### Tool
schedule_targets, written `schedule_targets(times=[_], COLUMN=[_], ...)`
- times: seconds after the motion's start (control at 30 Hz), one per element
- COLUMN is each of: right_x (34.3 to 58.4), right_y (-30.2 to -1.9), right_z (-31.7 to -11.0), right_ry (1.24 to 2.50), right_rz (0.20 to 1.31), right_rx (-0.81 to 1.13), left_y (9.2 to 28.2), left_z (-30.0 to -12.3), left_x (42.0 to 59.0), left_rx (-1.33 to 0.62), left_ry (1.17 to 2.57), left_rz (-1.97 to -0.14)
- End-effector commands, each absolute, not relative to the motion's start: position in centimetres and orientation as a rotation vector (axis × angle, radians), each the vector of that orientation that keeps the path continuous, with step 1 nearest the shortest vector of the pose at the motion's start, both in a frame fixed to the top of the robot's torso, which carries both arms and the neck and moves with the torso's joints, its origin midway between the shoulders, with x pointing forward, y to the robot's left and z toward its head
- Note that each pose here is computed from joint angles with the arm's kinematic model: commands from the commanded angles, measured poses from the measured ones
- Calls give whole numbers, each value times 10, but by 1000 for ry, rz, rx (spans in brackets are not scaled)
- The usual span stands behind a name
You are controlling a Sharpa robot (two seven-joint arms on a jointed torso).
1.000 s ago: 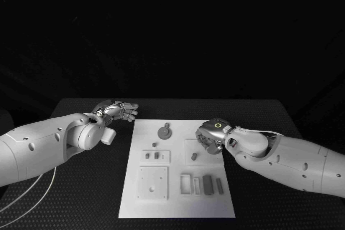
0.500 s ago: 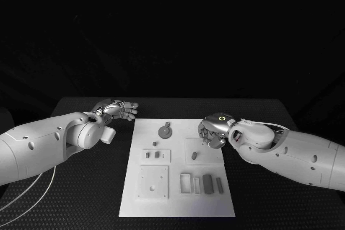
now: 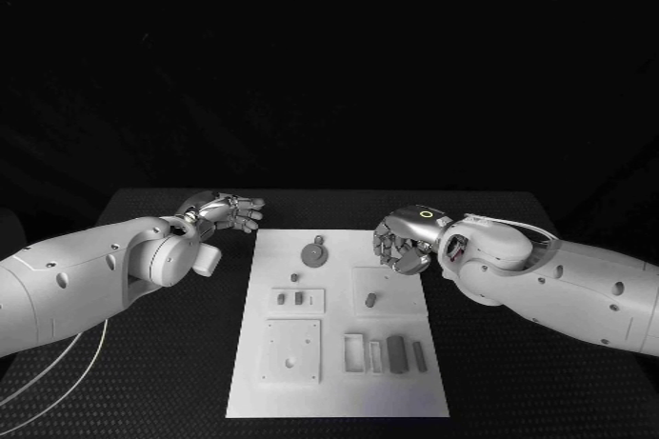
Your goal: Assemble the parts on the task board
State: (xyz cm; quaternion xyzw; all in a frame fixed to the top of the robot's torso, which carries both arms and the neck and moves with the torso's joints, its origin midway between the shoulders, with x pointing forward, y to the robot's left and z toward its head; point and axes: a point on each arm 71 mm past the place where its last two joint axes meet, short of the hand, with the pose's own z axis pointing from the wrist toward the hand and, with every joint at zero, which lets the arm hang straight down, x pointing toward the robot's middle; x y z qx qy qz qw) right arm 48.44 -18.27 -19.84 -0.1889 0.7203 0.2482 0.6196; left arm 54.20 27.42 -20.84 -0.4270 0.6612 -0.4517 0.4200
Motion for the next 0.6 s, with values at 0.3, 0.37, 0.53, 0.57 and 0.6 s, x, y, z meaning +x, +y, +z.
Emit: schedule_targets(times=[0.3,0.37,0.53,0.57,0.6], right_x=[464,458,446,443,441], right_y=[-138,-128,-105,-101,-97], right_z=[-196,-199,-211,-214,-219], right_ry=[1620,1592,1551,1553,1554], right_rz=[834,840,861,864,866], right_rx=[-367,-419,-516,-529,-545], left_y=[274,273,268,267,265], left_z=[-206,-206,-207,-207,-207], left_x=[546,547,551,552,553], left_rx=[-1069,-1070,-1063,-1063,-1062], left_ry=[1632,1626,1622,1619,1618], left_rz=[-1133,-1130,-1135,-1135,-1137])
